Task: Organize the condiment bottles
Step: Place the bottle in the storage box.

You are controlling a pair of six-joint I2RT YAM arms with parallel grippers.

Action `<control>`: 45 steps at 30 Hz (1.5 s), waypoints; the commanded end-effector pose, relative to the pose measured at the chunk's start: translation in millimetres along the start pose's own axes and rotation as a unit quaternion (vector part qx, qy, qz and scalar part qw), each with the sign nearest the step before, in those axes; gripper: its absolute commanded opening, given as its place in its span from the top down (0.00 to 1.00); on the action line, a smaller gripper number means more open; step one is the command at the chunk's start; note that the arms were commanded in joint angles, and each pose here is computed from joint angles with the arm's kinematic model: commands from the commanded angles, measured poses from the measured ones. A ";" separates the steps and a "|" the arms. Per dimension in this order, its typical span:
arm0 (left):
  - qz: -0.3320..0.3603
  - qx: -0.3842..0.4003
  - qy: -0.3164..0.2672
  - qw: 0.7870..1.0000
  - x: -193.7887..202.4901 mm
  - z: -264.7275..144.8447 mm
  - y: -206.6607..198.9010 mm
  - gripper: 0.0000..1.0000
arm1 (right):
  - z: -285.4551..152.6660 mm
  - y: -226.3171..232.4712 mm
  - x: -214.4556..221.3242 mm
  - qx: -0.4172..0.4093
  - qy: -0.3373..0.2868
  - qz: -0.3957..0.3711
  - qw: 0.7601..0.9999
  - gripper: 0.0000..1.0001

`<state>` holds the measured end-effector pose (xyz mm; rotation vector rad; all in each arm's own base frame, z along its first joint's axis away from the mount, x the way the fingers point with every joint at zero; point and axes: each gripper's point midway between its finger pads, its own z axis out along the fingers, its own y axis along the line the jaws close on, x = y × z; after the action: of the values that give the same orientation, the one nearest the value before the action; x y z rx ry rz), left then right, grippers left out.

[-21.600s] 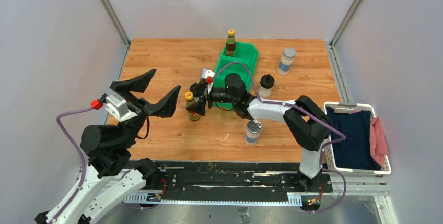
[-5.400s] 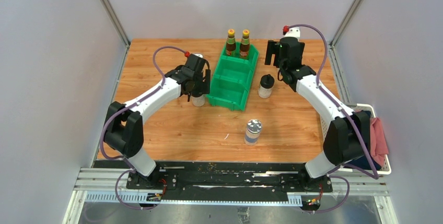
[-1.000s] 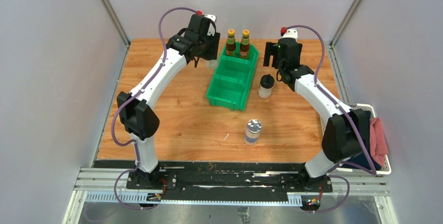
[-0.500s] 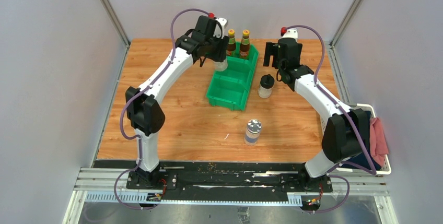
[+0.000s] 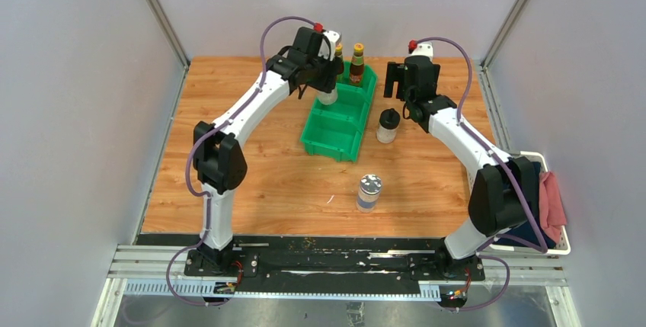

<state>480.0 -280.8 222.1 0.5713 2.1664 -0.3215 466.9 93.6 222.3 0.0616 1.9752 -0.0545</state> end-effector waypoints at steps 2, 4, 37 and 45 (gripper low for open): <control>0.022 0.009 -0.027 0.999 -12.0 12.1 -3.9 1.00 | 4.5 0.2 2.6 0.010 0.001 -0.005 1.000 0.05; 0.024 0.007 -0.026 0.999 -10.8 16.2 -3.6 1.00 | 5.8 -0.1 3.4 0.011 0.002 -0.006 1.000 0.06; 0.050 0.004 -0.006 0.999 7.3 60.6 -7.1 1.00 | 18.0 -0.8 8.0 0.023 0.009 -0.016 1.000 0.05; 0.059 -0.008 0.006 0.998 10.0 64.6 -6.5 1.00 | 19.9 -0.6 8.3 0.024 0.010 -0.018 1.000 0.05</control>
<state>505.4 -303.9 158.0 0.6854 2.1926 -0.2638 473.0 91.1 193.7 0.0544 2.0308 -0.1064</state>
